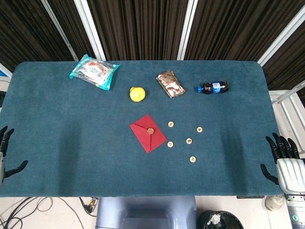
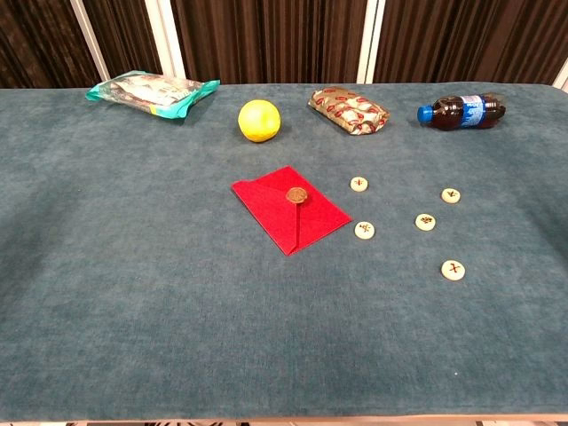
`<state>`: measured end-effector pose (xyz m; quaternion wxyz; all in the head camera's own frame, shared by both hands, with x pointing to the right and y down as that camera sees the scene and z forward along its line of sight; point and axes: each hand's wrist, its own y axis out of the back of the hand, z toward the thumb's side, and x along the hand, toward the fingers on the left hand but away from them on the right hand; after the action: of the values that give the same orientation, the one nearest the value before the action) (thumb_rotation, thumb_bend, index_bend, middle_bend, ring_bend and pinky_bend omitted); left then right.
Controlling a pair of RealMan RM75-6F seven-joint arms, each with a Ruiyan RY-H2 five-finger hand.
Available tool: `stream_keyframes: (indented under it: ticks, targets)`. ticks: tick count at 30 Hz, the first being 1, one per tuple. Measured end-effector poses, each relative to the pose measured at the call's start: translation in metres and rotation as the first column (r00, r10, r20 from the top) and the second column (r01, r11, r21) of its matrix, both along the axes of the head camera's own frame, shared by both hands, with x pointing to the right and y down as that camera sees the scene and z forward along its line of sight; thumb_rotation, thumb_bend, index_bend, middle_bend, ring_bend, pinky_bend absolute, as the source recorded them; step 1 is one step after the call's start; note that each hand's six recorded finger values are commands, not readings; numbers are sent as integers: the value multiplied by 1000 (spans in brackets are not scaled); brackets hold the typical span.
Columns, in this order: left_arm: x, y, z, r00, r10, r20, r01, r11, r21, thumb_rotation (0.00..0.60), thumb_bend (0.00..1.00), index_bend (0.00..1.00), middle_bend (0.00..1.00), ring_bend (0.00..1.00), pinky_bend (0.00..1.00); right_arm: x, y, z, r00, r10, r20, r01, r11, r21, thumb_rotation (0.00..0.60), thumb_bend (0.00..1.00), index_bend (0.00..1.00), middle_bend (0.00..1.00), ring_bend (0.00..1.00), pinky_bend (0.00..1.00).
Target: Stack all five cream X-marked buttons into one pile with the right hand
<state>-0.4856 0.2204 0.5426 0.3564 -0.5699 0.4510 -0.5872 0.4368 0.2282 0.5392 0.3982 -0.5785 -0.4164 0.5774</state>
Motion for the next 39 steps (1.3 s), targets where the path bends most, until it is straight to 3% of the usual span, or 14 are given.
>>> stream_keyframes:
  ticks: [31, 39]
  targets:
    - [0, -1, -1, 1000, -10, -4, 10, 1000, 8, 600, 150, 99, 0, 0, 0, -1, 2, 2, 997, 36, 68, -32, 998, -54, 600, 406, 89, 0, 0, 0]
    - [1, -1, 1, 1000, -4, -2, 4, 1000, 4, 600, 150, 99, 0, 0, 0, -7, -15, 2, 997, -1, 78, 10, 994, -105, 600, 407, 89, 0, 0, 0]
